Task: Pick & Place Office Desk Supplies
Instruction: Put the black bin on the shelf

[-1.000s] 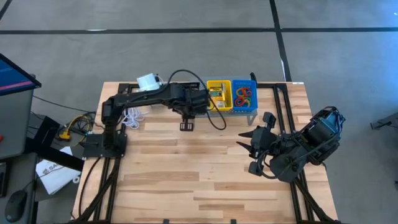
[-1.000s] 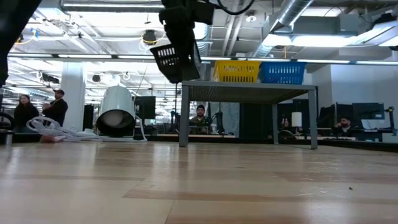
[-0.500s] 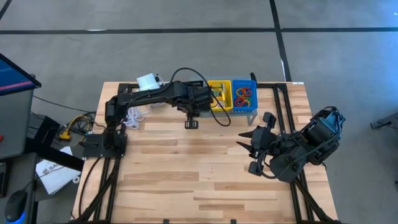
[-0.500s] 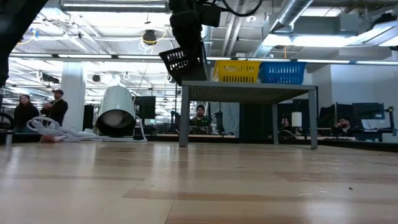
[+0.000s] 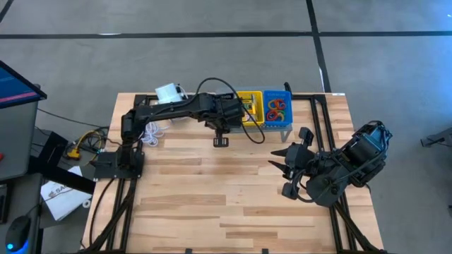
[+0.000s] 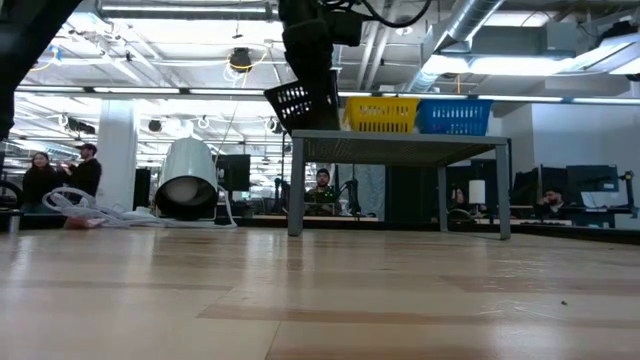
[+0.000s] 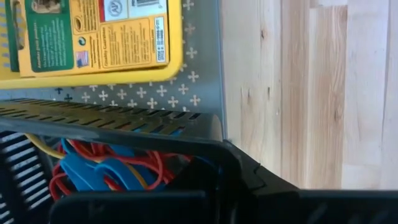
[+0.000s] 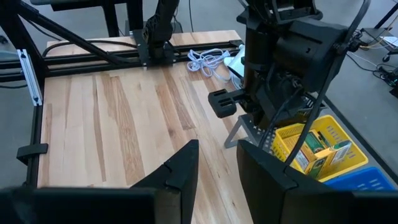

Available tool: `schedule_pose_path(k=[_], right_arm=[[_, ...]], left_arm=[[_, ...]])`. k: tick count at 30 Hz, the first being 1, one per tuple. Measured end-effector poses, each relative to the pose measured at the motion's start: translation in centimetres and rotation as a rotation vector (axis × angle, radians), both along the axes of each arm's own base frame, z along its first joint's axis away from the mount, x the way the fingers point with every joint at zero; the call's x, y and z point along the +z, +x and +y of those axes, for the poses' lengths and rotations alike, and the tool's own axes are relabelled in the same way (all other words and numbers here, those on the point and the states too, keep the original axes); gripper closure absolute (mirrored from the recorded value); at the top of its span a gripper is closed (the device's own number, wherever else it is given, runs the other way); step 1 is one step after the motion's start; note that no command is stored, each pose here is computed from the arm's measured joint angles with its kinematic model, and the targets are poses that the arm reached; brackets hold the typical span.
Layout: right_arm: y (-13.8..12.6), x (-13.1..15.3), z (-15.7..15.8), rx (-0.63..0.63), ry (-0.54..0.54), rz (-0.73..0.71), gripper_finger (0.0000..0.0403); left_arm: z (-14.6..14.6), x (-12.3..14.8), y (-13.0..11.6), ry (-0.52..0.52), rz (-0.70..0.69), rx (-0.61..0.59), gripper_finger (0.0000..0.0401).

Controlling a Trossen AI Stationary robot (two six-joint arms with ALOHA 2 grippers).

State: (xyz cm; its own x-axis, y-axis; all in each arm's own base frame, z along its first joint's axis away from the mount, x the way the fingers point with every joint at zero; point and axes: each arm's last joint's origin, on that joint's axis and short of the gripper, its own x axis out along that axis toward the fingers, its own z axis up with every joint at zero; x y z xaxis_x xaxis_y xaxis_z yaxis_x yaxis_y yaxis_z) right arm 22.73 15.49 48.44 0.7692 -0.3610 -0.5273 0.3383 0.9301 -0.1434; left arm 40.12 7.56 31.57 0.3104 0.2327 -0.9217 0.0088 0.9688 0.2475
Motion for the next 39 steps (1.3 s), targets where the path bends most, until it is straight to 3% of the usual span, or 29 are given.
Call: schedule_pose_path(k=[39], right_arm=[[0.1, -0.1, 0.1, 0.002, 0.000, 0.005, 0.0296]], left_arm=[[0.4, -1.2, 1.2, -0.022, -0.028, -0.003, 0.0380]])
